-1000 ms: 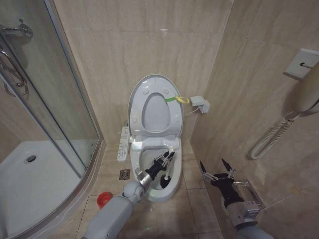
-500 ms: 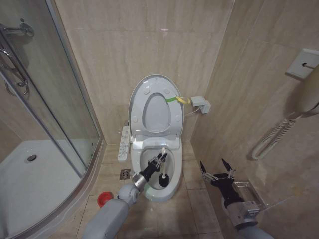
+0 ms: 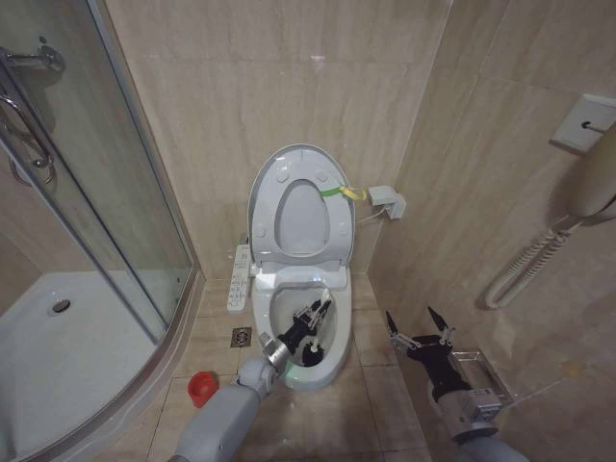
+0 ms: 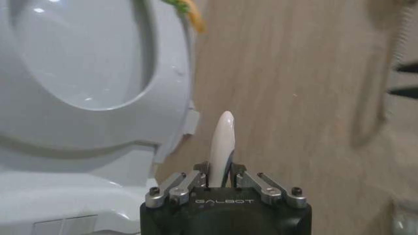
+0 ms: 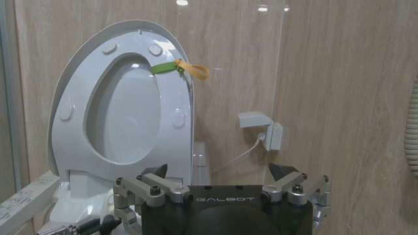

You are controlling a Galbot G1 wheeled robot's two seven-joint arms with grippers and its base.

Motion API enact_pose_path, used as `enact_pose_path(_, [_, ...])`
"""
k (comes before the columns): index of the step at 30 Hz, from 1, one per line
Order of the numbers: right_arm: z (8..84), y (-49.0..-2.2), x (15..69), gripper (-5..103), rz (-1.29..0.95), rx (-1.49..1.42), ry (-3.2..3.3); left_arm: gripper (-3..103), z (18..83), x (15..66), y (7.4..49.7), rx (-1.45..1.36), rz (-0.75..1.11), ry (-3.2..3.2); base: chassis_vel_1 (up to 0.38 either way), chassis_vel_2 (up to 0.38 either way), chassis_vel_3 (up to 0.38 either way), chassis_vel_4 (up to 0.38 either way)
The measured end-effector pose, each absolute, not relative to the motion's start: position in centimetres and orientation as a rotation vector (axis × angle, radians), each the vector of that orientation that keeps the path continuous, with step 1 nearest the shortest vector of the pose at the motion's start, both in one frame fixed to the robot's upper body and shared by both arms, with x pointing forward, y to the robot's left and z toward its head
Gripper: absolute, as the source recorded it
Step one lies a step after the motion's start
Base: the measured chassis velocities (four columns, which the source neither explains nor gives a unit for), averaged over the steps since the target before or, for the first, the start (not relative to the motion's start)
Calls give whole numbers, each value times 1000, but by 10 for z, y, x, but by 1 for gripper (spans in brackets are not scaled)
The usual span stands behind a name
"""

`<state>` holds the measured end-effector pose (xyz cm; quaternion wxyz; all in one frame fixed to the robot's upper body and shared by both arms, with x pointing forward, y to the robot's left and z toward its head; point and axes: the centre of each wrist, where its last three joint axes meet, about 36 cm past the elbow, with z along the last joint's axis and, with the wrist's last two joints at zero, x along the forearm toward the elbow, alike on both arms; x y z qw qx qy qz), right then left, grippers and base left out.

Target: Open the toilet lid, clean the toilet bowl with a toilet brush, close the toilet lid, and flush.

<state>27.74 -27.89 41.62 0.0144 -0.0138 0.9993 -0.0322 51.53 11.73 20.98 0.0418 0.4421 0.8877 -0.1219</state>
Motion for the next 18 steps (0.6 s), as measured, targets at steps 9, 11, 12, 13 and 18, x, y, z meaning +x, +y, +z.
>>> enact_pose_path(9, [416, -279, 277, 100, -100, -43, 3111, 20, 223, 513, 121, 1364, -324, 2658, 0, 0, 0, 0])
enact_pose_path(11, [416, -279, 277, 100, -100, -43, 3111, 21, 237, 516, 113, 1366, -328, 2610, 0, 0, 0, 0])
enact_pose_path(12, [416, -279, 277, 100, -100, -43, 3111, 21, 242, 516, 110, 1369, -328, 2592, 0, 0, 0, 0])
enact_pose_path(13, [416, -279, 277, 100, -100, -43, 3111, 21, 242, 516, 110, 1369, -328, 2592, 0, 0, 0, 0])
enact_pose_path(18, [416, -279, 277, 100, -100, -42, 3111, 21, 226, 501, 114, 1423, -296, 2587, 0, 0, 0, 0])
